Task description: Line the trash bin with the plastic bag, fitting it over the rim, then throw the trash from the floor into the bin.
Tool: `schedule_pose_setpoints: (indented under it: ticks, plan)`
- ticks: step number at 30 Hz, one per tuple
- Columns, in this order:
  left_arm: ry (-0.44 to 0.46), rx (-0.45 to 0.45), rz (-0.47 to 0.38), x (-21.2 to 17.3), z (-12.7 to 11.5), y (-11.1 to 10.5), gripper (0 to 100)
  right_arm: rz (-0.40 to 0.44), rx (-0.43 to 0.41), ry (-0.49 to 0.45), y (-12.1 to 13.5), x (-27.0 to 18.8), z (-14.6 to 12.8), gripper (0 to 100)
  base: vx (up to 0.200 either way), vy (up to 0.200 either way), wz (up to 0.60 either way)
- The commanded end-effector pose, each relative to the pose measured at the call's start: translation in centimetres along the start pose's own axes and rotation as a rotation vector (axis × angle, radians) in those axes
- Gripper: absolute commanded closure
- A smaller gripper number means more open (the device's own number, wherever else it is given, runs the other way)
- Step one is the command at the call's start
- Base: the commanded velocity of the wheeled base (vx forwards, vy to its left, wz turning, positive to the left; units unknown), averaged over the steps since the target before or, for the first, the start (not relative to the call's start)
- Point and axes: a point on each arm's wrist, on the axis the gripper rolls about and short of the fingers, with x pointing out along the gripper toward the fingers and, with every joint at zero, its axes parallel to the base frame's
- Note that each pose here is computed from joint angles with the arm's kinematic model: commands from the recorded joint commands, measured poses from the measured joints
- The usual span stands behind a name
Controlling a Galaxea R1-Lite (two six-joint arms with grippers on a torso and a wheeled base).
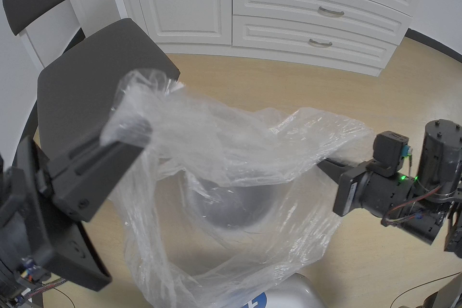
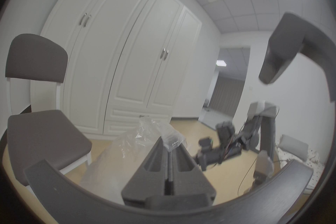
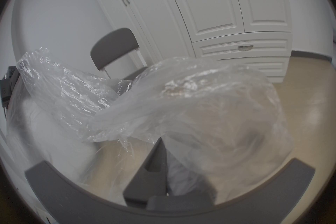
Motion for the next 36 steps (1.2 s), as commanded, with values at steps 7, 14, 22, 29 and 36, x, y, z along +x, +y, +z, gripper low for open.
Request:
schedule_pose_setpoints:
  ticks: [7, 14, 22, 29, 36]
  plan:
    - [0.372, 0.091, 0.161, 1.1, -4.6, 2.2, 100, -0.16, -0.178, -0.06, -2.4, -7.3, 3.8, 100, 0.0, 0.0, 0.0]
    - [0.473, 0.131, 0.211, 0.0, -6.1, 3.3, 100, -0.172, -0.35, 0.017, -3.2, -8.1, 1.3, 100, 0.0, 0.0, 0.0]
    - [0.539, 0.208, 0.3, -0.3, -6.5, 5.1, 100, -0.196, -0.384, 0.04, -3.4, -8.2, 0.6, 100, 0.0, 0.0, 0.0]
    - [0.537, 0.24, 0.385, -0.5, -6.2, 6.6, 100, -0.24, -0.474, 0.094, -3.7, -8.1, -0.7, 100, 0.0, 0.0, 0.0]
    - [0.486, 0.256, 0.415, -1.2, -4.9, 6.9, 100, -0.277, -0.538, 0.143, -4.0, -8.0, -1.8, 100, 0.0, 0.0, 0.0]
